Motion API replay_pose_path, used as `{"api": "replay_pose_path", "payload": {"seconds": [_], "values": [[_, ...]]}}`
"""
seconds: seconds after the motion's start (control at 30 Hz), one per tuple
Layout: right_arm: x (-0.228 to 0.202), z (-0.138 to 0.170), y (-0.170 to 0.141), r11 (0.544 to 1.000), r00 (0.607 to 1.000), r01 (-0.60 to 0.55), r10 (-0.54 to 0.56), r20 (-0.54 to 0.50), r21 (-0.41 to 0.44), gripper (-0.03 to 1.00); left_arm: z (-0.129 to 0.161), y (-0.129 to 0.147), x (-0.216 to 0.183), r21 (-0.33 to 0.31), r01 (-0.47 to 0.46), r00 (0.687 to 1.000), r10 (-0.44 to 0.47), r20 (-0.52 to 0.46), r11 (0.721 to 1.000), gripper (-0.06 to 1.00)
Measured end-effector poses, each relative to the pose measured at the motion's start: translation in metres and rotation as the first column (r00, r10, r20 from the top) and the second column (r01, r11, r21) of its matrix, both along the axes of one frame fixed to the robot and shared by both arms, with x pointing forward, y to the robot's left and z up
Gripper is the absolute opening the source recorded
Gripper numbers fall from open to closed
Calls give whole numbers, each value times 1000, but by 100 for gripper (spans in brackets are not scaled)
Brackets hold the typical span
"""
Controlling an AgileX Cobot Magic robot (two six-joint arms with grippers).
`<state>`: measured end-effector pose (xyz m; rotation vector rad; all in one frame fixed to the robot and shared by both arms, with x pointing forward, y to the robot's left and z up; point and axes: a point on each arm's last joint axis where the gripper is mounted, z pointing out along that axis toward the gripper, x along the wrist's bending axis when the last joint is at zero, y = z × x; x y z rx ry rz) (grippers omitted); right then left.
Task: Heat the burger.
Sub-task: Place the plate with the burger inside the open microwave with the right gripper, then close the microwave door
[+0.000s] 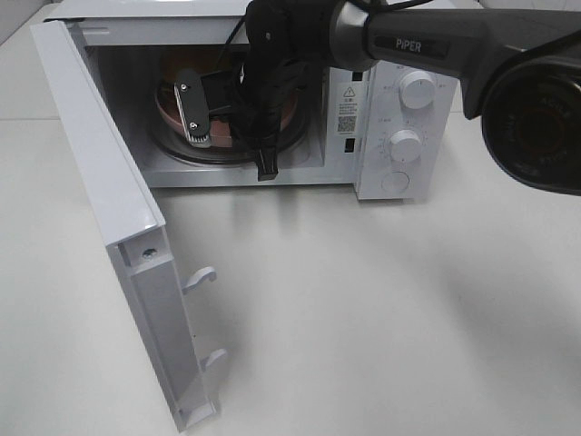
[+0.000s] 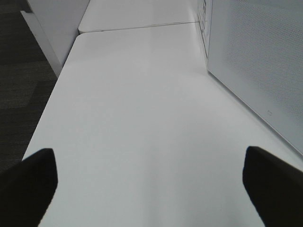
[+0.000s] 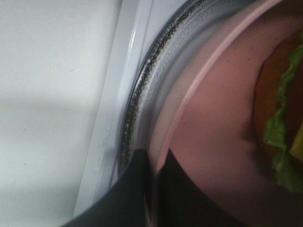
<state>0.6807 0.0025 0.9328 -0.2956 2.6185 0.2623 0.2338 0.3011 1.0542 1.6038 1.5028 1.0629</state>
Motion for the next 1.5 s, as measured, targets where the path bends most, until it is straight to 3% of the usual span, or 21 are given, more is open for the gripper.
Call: {"api": "replay_pose_path", "payload": {"seconds": [1.03,1.27,1.43,1.47,1.5], "values": [[1,-11,3,1000,1000,12,-11,-28,10,7,0,0,0,0,0,1000,0,0,1000,99],[2,-8,6,999,1000,16,-15,-19,44,18,0,0,0,0,0,1000,0,0,1000,99],[2,-6,6,998,1000,19,-18,-22,55,39,0,0,0,0,0,1000,0,0,1000,99],[2,-6,6,998,1000,19,-18,-22,55,39,0,0,0,0,0,1000,0,0,1000,99],[1,-6,7,998,999,22,-20,-28,62,47,0,0,0,0,0,1000,0,0,1000,99]]}}
